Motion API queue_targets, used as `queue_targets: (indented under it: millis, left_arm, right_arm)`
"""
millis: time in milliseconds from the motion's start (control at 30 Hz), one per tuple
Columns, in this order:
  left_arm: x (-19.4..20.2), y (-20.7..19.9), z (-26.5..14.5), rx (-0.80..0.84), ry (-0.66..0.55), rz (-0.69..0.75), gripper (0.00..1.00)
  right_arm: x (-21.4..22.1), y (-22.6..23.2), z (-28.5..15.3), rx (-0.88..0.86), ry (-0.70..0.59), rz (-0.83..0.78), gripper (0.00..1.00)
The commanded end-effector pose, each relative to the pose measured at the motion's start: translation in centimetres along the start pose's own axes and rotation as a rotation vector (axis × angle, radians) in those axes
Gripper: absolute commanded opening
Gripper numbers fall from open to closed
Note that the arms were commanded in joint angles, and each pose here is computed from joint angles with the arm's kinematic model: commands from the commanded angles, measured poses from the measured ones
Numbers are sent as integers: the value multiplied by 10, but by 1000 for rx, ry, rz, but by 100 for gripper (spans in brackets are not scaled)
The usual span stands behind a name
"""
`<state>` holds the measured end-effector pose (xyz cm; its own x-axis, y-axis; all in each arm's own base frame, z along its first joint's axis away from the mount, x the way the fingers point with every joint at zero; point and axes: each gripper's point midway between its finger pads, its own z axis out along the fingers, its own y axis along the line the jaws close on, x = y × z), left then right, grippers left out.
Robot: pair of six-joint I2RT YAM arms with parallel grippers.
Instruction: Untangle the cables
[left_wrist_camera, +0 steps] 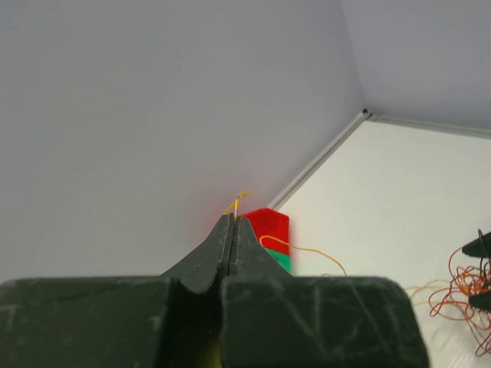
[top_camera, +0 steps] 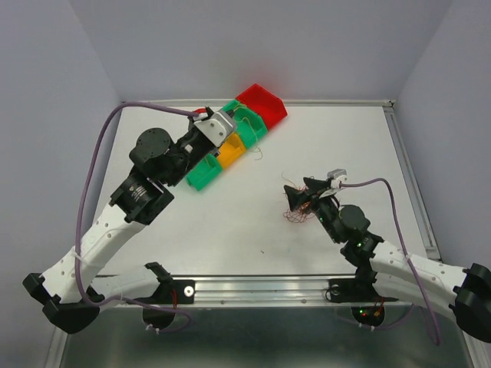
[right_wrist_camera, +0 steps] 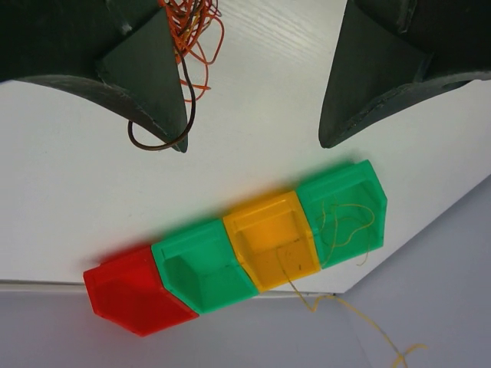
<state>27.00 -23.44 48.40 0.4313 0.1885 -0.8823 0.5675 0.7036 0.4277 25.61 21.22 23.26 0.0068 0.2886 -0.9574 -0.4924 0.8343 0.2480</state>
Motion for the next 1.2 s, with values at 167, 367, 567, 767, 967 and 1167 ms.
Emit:
queue_targets:
  millis: [167,367,567,767,967,1167]
  left_arm:
    - [45,35,-21,-103,24,39,0]
    - [102,46,-32,-70,137,39,0]
    - [132,56,-31,-82,185,51,0]
    - [156,65,-25,-65,223,37,0]
    - [164,71,-34,-76,236,43,0]
    - [169,84,-40,-102,250,57,0]
  right_arm:
    - [27,-14,10,168,227,47,82]
    - [48,-26,16,352,406,71,85]
    - [60,-31,16,474,595,-10,89]
    - [52,-36,11,519,636,-42,92]
    - [42,-44,3,554,589,-32,93]
    - [36,-43,5,552,575,-31,94]
